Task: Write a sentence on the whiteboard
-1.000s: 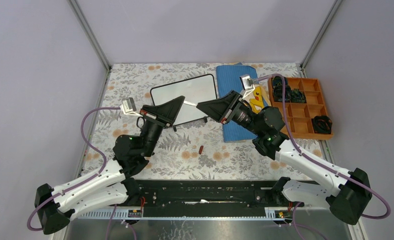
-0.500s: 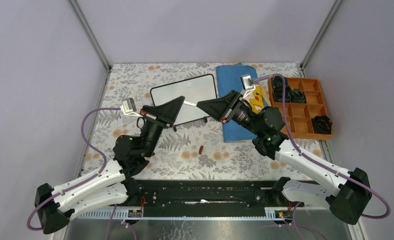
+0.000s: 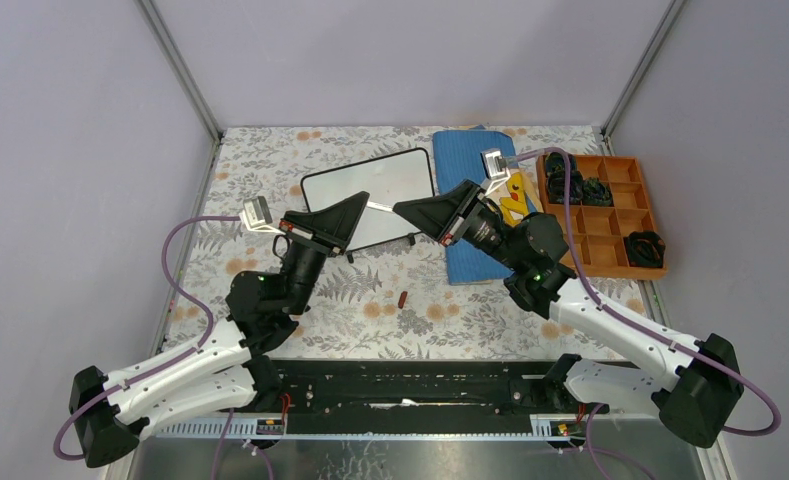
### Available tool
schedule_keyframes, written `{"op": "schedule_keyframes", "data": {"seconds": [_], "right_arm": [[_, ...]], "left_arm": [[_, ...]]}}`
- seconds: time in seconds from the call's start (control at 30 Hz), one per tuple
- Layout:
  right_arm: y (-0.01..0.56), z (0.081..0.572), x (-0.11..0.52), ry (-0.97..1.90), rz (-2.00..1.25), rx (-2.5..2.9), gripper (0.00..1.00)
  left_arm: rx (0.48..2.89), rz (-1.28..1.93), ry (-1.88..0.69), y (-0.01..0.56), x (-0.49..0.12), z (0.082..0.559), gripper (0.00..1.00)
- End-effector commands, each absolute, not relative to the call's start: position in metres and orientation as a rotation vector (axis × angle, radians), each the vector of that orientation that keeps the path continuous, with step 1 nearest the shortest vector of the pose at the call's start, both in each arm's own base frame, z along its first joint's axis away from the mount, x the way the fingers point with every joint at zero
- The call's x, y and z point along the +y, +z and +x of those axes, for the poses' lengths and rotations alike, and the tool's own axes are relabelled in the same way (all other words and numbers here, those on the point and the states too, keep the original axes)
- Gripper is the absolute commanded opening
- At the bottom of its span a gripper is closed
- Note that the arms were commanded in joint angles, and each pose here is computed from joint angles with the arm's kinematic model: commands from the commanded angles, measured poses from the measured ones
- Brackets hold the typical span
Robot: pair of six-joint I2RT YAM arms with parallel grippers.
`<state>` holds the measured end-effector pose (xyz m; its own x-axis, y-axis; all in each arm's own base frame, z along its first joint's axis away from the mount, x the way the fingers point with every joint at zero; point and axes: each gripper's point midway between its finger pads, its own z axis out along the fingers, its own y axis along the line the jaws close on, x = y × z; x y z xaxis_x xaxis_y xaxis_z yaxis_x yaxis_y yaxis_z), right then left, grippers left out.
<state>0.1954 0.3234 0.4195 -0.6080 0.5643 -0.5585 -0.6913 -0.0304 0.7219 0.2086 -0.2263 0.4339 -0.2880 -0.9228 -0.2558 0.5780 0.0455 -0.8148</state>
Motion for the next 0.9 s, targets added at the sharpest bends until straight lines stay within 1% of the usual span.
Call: {"op": "schedule_keyframes", "data": {"seconds": [0.0,0.07,0.23,0.27,0.3,0.37,0.4,0.43,0.47,0.6,0.67,0.87], "right_arm": [[0.449,0.1827,0.319,1.826,-0.179,1.234,0.02],[0.4479,0.1831,0.3192,1.826,-0.179,1.241,0.0],[0.4478,0.1811,0.3182,1.826,-0.183,1.242,0.0],[0.448,0.1802,0.3181,1.827,-0.187,1.242,0.02],[0.4482,0.1798,0.318,1.827,-0.19,1.242,0.07],[0.4488,0.1785,0.3177,1.829,-0.195,1.24,0.2],[0.4489,0.1786,0.3176,1.829,-0.195,1.242,0.25],[0.4492,0.1789,0.3173,1.827,-0.193,1.243,0.28],[0.4496,0.1788,0.3171,1.826,-0.193,1.244,0.28],[0.4498,0.1787,0.3174,1.825,-0.195,1.247,0.28],[0.4501,0.1782,0.3178,1.826,-0.199,1.247,0.26],[0.4495,0.1775,0.3191,1.832,-0.206,1.251,0.13]], "left_arm": [[1.044,-0.455,-1.535,0.4347,-0.2227,0.2093,0.0],[1.044,-0.452,-1.535,0.4354,-0.223,0.209,0.0],[1.048,-0.451,-1.532,0.4352,-0.2228,0.209,0.0],[1.05,-0.452,-1.53,0.4352,-0.2228,0.2093,0.0],[1.051,-0.453,-1.528,0.4349,-0.2227,0.2097,0.0],[1.054,-0.452,-1.525,0.4344,-0.223,0.2098,0.0],[1.052,-0.452,-1.525,0.4352,-0.2228,0.2096,0.0],[1.055,-0.451,-1.524,0.4347,-0.2232,0.2099,0.0],[1.055,-0.452,-1.524,0.4346,-0.2231,0.2101,0.0],[1.061,-0.452,-1.523,0.4332,-0.2239,0.2104,0.0],[1.061,-0.453,-1.522,0.4333,-0.224,0.2106,0.0],[1.061,-0.453,-1.52,0.4335,-0.2237,0.2107,0.0]]}}
